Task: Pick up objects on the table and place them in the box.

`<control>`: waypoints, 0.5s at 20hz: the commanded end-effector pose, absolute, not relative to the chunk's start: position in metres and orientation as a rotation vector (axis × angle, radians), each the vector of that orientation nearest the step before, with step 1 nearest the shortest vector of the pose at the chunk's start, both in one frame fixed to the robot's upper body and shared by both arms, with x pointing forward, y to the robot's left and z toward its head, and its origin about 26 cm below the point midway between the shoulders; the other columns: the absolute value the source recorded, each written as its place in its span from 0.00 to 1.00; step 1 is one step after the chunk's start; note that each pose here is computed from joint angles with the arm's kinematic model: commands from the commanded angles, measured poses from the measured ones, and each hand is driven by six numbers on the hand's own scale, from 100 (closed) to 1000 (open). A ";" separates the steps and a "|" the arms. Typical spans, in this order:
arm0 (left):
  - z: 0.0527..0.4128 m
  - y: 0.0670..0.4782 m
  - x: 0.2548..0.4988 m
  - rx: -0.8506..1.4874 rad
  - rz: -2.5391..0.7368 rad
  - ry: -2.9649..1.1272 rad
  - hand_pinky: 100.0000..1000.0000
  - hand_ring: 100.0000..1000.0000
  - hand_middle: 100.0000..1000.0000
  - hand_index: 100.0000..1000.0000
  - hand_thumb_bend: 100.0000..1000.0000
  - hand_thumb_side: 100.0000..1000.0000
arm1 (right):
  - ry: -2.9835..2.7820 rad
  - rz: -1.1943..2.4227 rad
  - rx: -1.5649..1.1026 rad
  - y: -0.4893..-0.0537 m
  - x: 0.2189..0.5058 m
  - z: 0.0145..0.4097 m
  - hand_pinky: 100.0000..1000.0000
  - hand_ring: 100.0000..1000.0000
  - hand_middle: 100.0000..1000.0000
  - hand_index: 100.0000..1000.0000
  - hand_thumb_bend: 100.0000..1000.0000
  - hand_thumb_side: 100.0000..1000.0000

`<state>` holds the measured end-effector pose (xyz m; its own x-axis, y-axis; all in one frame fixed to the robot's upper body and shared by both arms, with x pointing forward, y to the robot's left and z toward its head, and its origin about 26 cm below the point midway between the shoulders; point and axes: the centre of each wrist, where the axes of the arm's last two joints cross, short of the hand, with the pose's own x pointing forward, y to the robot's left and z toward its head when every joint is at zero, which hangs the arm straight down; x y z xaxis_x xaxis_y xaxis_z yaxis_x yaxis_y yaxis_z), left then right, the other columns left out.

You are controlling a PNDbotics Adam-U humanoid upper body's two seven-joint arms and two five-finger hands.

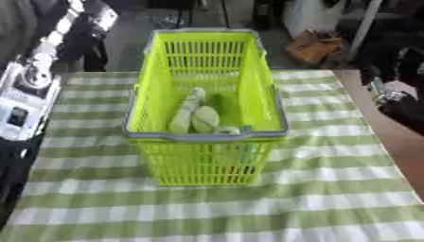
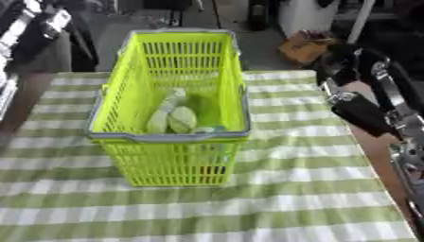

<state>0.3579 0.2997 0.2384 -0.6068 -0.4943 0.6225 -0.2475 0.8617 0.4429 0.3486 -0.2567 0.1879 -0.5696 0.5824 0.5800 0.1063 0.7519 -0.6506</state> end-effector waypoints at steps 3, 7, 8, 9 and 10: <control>0.221 0.325 0.326 0.548 -0.121 -2.247 0.50 0.90 0.62 0.80 0.31 1.00 | -2.121 0.697 -0.536 -0.262 0.348 0.194 0.57 0.52 0.67 0.85 0.18 0.54; 0.204 0.329 0.319 0.551 -0.046 -2.182 0.49 0.90 0.62 0.80 0.31 1.00 | -2.118 0.698 -0.530 -0.262 0.348 0.193 0.57 0.52 0.67 0.85 0.18 0.54; 0.202 0.329 0.318 0.549 -0.040 -2.179 0.49 0.90 0.62 0.80 0.31 1.00 | -2.119 0.697 -0.530 -0.262 0.348 0.193 0.57 0.52 0.67 0.85 0.18 0.54; 0.199 0.329 0.316 0.544 -0.037 -2.179 0.49 0.90 0.62 0.80 0.31 1.00 | -2.120 0.695 -0.531 -0.262 0.348 0.193 0.57 0.52 0.67 0.85 0.18 0.54; 0.197 0.329 0.315 0.538 -0.037 -2.177 0.49 0.90 0.62 0.80 0.31 1.00 | -2.120 0.695 -0.530 -0.262 0.348 0.193 0.57 0.52 0.67 0.85 0.18 0.54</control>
<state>0.3175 0.3274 0.1863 -0.4997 -0.3866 0.7751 -0.3546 0.9077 0.2242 0.3478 -0.2592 0.1852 -0.5592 0.5855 0.5869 0.1118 0.7548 -0.6464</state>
